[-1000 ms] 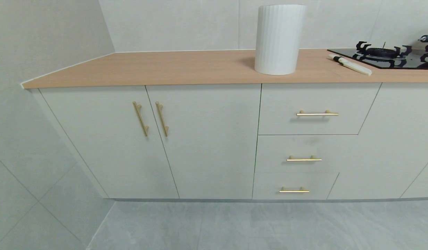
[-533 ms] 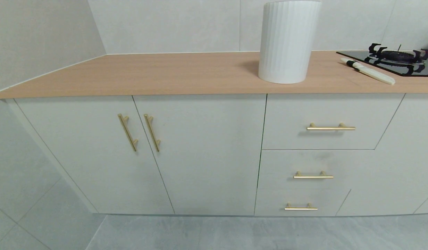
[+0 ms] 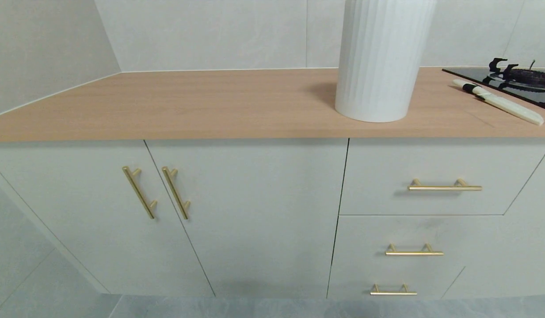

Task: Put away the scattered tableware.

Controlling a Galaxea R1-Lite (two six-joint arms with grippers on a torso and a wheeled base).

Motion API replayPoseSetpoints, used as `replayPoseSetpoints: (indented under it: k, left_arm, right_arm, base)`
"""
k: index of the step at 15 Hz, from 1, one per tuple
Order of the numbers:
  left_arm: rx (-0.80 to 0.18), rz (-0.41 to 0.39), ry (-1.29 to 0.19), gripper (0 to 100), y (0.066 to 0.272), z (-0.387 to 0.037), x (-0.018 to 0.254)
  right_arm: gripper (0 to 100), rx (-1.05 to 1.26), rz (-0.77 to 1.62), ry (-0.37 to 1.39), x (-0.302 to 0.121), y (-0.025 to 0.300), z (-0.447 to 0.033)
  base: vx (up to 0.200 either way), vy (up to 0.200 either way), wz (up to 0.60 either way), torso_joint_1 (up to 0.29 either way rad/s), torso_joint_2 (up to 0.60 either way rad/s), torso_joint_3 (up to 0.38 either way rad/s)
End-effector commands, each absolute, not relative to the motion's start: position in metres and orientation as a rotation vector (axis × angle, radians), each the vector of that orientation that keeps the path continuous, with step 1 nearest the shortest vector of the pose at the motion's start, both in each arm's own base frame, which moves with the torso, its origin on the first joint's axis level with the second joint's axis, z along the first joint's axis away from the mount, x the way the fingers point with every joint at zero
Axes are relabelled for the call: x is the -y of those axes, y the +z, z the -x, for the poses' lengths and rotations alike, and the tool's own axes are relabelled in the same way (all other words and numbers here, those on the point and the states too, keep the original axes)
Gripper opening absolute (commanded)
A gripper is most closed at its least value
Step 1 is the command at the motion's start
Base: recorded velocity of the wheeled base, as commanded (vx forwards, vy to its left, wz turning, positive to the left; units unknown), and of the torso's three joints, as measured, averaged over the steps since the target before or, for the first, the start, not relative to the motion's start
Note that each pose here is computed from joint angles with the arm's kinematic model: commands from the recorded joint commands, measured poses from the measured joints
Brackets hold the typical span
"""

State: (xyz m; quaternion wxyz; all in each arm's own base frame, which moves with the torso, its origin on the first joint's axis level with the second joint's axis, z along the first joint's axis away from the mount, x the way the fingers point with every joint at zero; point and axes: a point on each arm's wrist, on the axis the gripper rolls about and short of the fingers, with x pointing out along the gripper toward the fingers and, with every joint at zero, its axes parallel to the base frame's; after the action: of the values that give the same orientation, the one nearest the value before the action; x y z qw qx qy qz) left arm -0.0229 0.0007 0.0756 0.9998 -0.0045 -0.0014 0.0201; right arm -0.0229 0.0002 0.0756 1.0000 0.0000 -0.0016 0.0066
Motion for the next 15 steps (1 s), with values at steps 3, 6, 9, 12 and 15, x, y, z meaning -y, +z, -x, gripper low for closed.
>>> replayPoseSetpoints:
  k: [3,6,9,12,15]
  left_arm:
    - [0.003,0.009,0.040,100,0.0758,0.0228,-0.0008]
    - [0.003,0.009,0.040,100,0.0758,0.0228,-0.0008]
    - [0.003,0.009,0.040,100,0.0758,0.0228,-0.0008]
    - [0.003,0.009,0.040,100,0.0758,0.0228,-0.0008]
    - [0.002,0.009,0.040,100,0.0756,0.0228,-0.0008]
  right_arm:
    - [100,0.003,-0.002,0.015,-0.0002,0.0761,0.0229]
    - [100,0.002,-0.002,0.015,-0.0002,0.0756,0.0228]
    - [100,0.003,-0.002,0.015,-0.0002,0.0761,0.0229]
    - [100,0.002,-0.002,0.015,-0.0002,0.0756,0.0228]
    - [100,0.002,-0.002,0.014,-0.0002,0.0756,0.0228]
  base:
    - [0.000,0.000,-0.20,0.002,0.00,0.002]
    - [0.000,0.000,-0.40,0.002,0.00,0.005]
    - [0.000,0.000,0.00,0.000,0.00,0.000]
    - [0.000,0.000,0.00,0.000,0.00,0.000]
    - [0.000,0.000,0.00,0.000,0.00,0.000]
